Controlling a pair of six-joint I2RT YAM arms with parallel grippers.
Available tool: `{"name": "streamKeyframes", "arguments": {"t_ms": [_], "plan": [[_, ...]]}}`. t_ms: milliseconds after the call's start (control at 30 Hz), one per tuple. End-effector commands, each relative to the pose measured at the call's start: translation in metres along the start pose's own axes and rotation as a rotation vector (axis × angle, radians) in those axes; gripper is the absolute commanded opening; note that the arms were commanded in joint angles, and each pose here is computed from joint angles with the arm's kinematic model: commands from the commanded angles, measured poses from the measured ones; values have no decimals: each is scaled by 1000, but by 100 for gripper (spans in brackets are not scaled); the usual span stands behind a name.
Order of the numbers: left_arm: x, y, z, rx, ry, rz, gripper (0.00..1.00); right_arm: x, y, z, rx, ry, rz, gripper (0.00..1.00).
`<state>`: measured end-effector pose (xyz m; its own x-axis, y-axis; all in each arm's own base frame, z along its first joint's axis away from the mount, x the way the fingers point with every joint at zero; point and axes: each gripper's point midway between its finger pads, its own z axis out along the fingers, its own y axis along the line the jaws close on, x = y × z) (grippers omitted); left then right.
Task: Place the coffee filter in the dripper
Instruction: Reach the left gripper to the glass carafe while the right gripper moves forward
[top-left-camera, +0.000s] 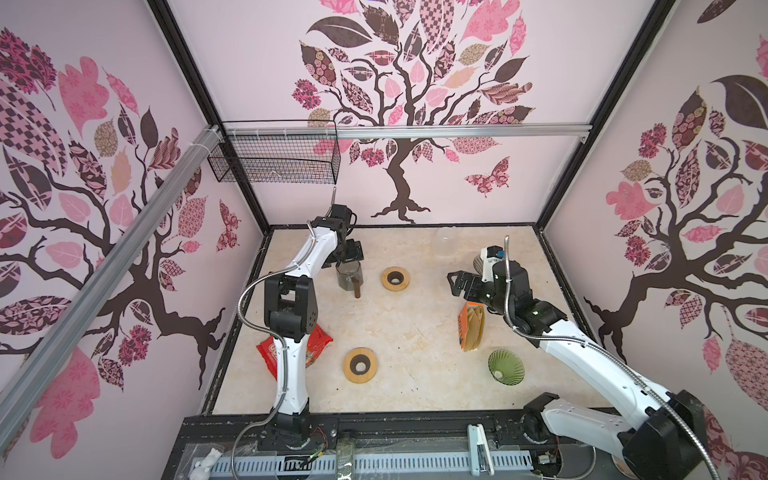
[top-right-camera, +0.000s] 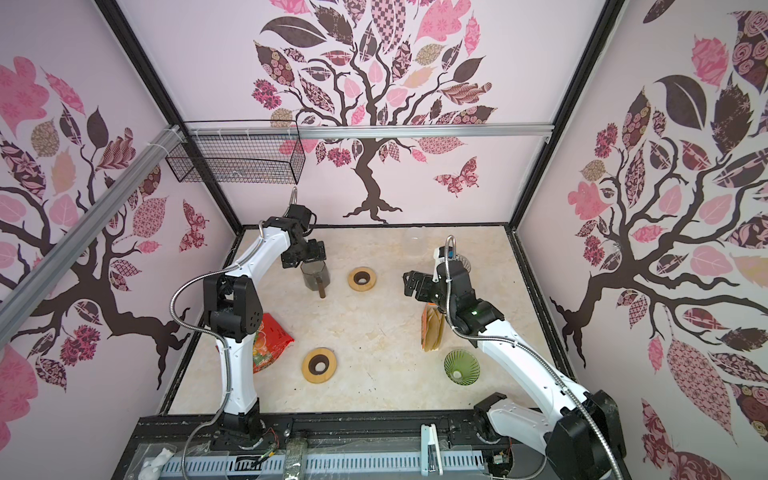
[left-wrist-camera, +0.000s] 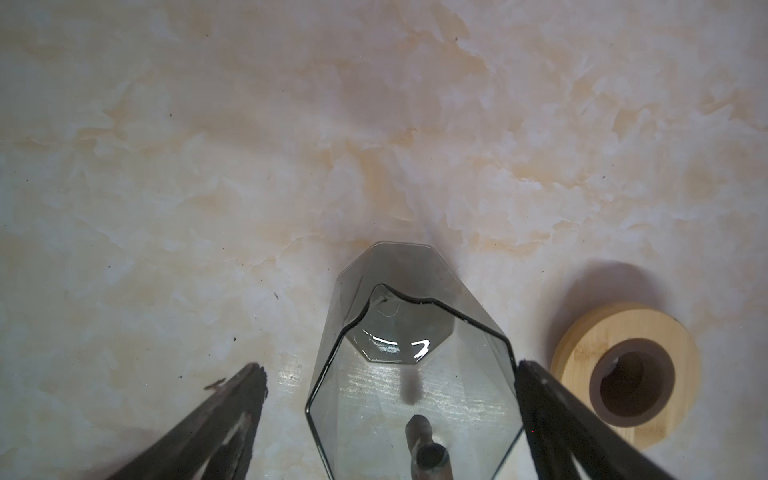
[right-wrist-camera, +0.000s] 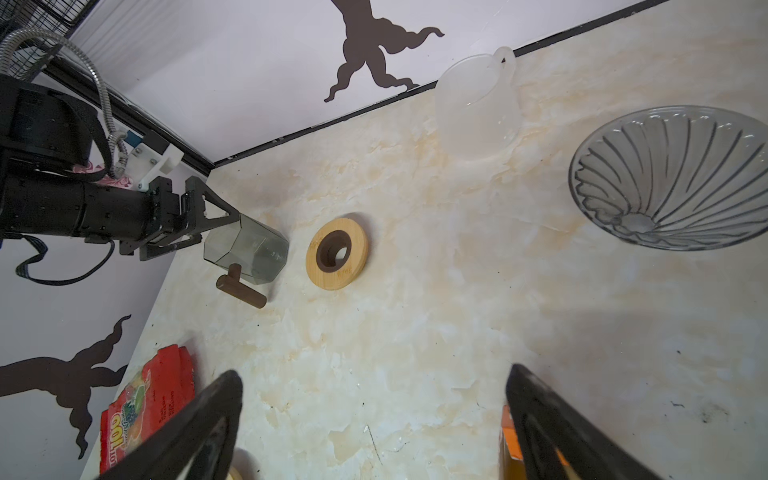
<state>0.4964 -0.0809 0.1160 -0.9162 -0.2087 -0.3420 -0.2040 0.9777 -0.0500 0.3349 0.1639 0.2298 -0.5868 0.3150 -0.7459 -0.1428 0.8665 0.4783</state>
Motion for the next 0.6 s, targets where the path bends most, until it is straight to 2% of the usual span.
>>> {"name": "streamKeyframes", "arguments": {"t_ms": [0, 233, 367, 567], "plan": [[-6, -4, -4, -5, -11, 20, 97, -6, 8, -5, -28, -21, -11, 100], [0, -10, 6, 13, 22, 30, 97, -3, 6, -2, -24, -14, -10, 100], [-3, -15, 1, 32, -4, 22, 97, -2, 5, -1, -22, -9, -10, 100], [2, -12, 9, 5, 28, 19, 97, -2, 6, -1, -29, -12, -8, 100]]}}
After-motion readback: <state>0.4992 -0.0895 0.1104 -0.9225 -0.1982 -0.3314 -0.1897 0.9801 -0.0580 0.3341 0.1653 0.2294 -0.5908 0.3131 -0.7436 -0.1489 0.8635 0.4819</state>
